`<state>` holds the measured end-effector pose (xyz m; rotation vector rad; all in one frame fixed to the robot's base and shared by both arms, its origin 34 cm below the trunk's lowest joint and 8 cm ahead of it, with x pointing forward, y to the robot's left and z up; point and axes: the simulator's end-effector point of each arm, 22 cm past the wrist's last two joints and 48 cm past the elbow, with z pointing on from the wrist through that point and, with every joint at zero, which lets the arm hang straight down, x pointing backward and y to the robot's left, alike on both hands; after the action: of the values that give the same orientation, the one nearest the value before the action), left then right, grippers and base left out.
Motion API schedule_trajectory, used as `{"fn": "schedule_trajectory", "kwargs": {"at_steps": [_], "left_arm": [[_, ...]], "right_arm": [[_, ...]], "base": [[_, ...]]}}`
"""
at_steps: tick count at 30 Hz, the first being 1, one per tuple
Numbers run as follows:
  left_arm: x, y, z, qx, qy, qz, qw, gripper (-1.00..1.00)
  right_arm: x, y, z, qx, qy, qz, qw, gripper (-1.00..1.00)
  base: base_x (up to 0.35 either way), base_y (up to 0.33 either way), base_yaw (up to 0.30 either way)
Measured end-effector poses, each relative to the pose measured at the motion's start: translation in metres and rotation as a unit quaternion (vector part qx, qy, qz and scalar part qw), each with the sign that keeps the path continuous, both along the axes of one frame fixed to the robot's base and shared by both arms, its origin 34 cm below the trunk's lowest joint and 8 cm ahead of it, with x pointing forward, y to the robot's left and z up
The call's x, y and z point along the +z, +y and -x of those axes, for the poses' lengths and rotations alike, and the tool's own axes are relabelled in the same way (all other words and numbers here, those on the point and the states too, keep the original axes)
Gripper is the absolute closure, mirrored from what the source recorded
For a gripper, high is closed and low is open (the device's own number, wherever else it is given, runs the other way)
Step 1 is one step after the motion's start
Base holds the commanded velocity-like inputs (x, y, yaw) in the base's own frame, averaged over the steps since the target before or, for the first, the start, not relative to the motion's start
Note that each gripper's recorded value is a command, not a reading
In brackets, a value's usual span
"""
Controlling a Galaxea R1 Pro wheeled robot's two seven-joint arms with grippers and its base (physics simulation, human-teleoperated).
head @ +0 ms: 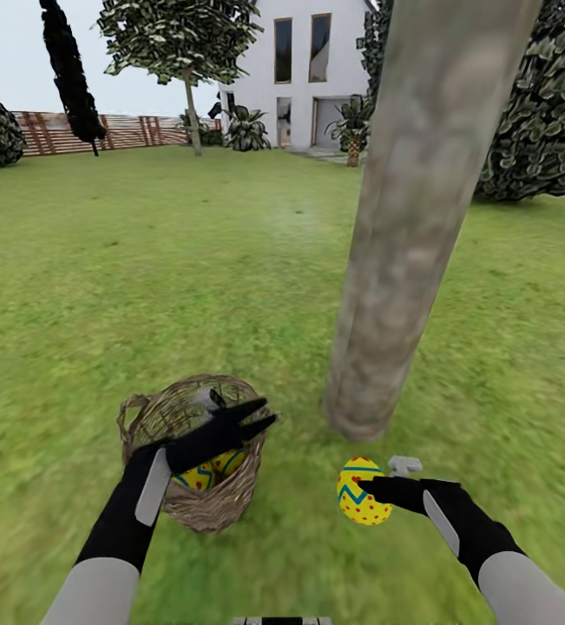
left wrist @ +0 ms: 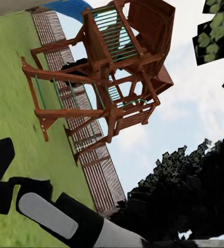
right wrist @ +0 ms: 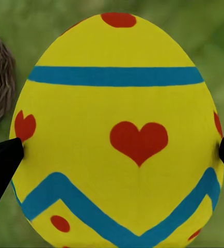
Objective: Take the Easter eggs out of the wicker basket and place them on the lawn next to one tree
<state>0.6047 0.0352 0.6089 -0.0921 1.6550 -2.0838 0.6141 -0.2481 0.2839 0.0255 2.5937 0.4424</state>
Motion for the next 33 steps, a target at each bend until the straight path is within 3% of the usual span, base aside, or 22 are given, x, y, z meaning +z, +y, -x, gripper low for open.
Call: {"fn": "schedule_trajectory", "kwargs": {"at_steps": [3,4,5,9,11,14,18,21,25,29,32,33], "left_arm": [[0.038,-0.031,0.019,-0.052,-0.021,0.066,0.9963,-1.0],[0.044,-0.042,0.024,-0.064,-0.027,0.066,0.9954,-1.0],[0.046,-0.054,0.026,-0.07,-0.032,0.047,0.9959,-1.0],[0.027,-0.09,0.036,-0.093,-0.016,0.005,0.9955,-1.0],[0.026,-0.107,0.047,-0.115,-0.013,0.01,0.9933,-1.0],[0.021,-0.111,0.042,-0.1,-0.014,0.009,0.9949,-1.0],[0.016,-0.108,0.033,-0.079,-0.016,0.016,0.9966,-1.0],[0.013,-0.106,0.031,-0.078,-0.013,0.02,0.9967,-1.0],[0.005,-0.105,0.029,-0.079,-0.005,0.021,0.9967,-1.0],[-0.002,-0.106,0.028,-0.08,0.002,0.022,0.9965,-1.0],[-0.001,-0.106,0.028,-0.081,-0.001,0.026,0.9964,-1.0],[0.004,-0.109,0.031,-0.088,-0.007,0.03,0.9957,-1.0]], "right_arm": [[-0.007,0.0,0.003,0.0,0.006,0.0,1.0,1.0],[-0.009,0.0,0.004,0.0,0.008,0.0,1.0,1.0],[-0.012,0.0,0.005,0.0,0.011,0.0,0.9999,1.0],[-0.021,0.002,0.009,0.0,0.019,-0.001,0.9998,1.0],[-0.027,0.008,0.011,0.001,0.023,0.001,0.9997,1.0],[-0.041,0.005,0.012,-0.001,0.008,0.028,0.9996,1.0],[-0.053,0.003,0.018,-0.002,0.01,0.034,0.9994,1.0],[-0.055,0.002,0.012,-0.004,-0.012,0.038,0.9992,1.0],[-0.053,-0.02,-0.007,-0.033,-0.063,0.081,0.9942,1.0],[-0.057,-0.023,-0.011,-0.037,-0.076,0.088,0.9925,1.0],[-0.057,-0.04,-0.018,-0.063,-0.096,0.121,0.986,1.0],[-0.055,-0.036,-0.023,-0.068,-0.109,0.122,0.9842,1.0]], "base": [[0.0,0.0,0.0],[0.0,0.0,0.0],[0.0,0.0,0.0],[0.0,0.0,0.0],[0.0,0.0,0.0],[0.0,0.0,0.0],[0.0,0.0,0.0],[0.0,0.0,0.0],[0.0,0.0,0.0],[0.0,0.0,0.0],[0.0,0.0,0.0],[0.0,0.0,0.0]]}}
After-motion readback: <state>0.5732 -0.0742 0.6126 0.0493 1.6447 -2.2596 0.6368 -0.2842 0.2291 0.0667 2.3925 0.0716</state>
